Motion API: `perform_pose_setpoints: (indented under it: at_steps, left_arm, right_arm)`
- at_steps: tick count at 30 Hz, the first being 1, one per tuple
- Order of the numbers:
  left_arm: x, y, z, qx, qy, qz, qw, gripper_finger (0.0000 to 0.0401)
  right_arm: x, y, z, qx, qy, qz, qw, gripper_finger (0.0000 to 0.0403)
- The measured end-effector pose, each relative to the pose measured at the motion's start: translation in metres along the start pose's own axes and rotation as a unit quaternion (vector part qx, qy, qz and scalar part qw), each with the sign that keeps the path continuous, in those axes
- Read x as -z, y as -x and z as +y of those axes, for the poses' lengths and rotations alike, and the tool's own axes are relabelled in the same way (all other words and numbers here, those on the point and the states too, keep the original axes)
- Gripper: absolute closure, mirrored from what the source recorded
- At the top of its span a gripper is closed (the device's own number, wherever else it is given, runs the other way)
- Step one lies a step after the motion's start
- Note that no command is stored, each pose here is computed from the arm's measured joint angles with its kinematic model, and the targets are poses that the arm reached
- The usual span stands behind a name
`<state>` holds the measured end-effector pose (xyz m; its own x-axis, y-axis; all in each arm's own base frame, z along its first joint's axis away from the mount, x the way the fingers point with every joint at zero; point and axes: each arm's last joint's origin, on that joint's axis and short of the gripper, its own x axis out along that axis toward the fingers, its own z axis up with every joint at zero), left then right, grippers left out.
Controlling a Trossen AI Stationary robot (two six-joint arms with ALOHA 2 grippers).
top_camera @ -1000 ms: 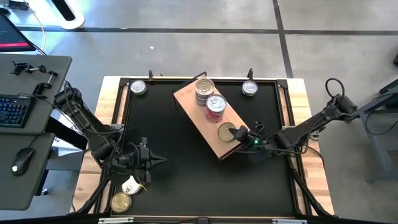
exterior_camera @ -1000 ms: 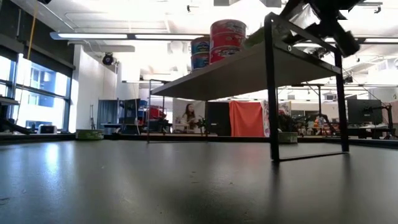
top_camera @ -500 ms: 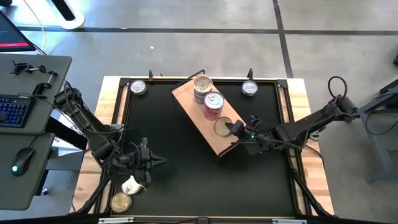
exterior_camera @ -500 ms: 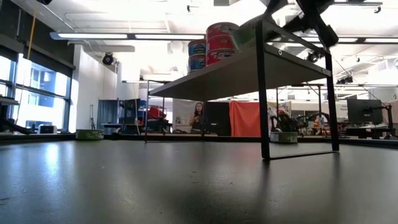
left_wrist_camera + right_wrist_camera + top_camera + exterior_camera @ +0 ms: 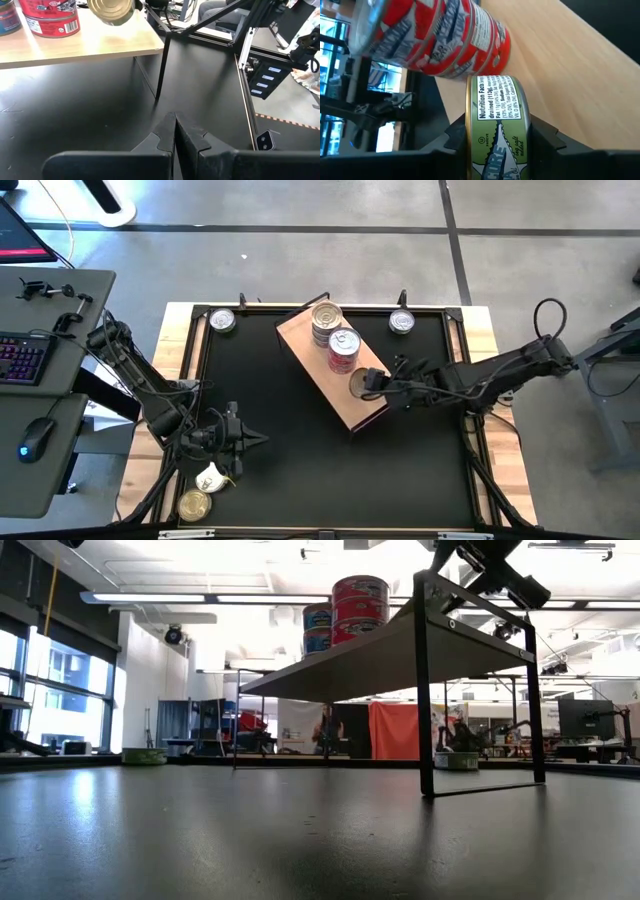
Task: Stack canned seafood by type on shelf
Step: Put the green tuna can on the shelf
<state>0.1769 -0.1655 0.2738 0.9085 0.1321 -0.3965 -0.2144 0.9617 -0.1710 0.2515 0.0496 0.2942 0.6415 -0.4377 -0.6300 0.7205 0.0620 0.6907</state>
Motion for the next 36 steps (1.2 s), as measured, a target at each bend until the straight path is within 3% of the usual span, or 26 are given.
perform_pose_setpoints:
  at_steps: [8, 14, 18, 24, 29, 36]
  left_arm:
    - [0.000, 0.000, 0.000, 0.000, 0.001, 0.000, 1.000, 0.0401]
    - [0.000, 0.000, 0.000, 0.001, 0.002, 0.001, 1.000, 0.0401]
    - [0.000, 0.000, 0.000, 0.007, 0.002, 0.006, 1.000, 0.0401]
    - [0.001, 0.000, -0.001, 0.013, 0.002, 0.011, 1.000, 0.0401]
    - [0.001, 0.000, -0.001, 0.019, 0.002, 0.017, 1.000, 0.0401]
    - [0.001, 0.000, -0.001, 0.020, 0.002, 0.017, 1.000, 0.0401]
  right_arm:
    - [0.001, -0.008, 0.000, 0.013, -0.017, 0.013, 1.000, 0.0284]
    - [0.000, -0.009, 0.001, 0.012, -0.019, 0.013, 1.000, 0.0175]
    - [-0.001, -0.009, 0.001, 0.013, -0.016, 0.016, 1.000, 0.0130]
    - [-0.009, -0.006, -0.006, 0.044, -0.010, 0.027, 0.999, 0.0123]
    - [-0.020, -0.014, -0.005, 0.059, -0.045, 0.048, 0.996, 0.0123]
    - [-0.033, -0.021, 0.000, 0.043, -0.056, 0.046, 0.996, 0.0122]
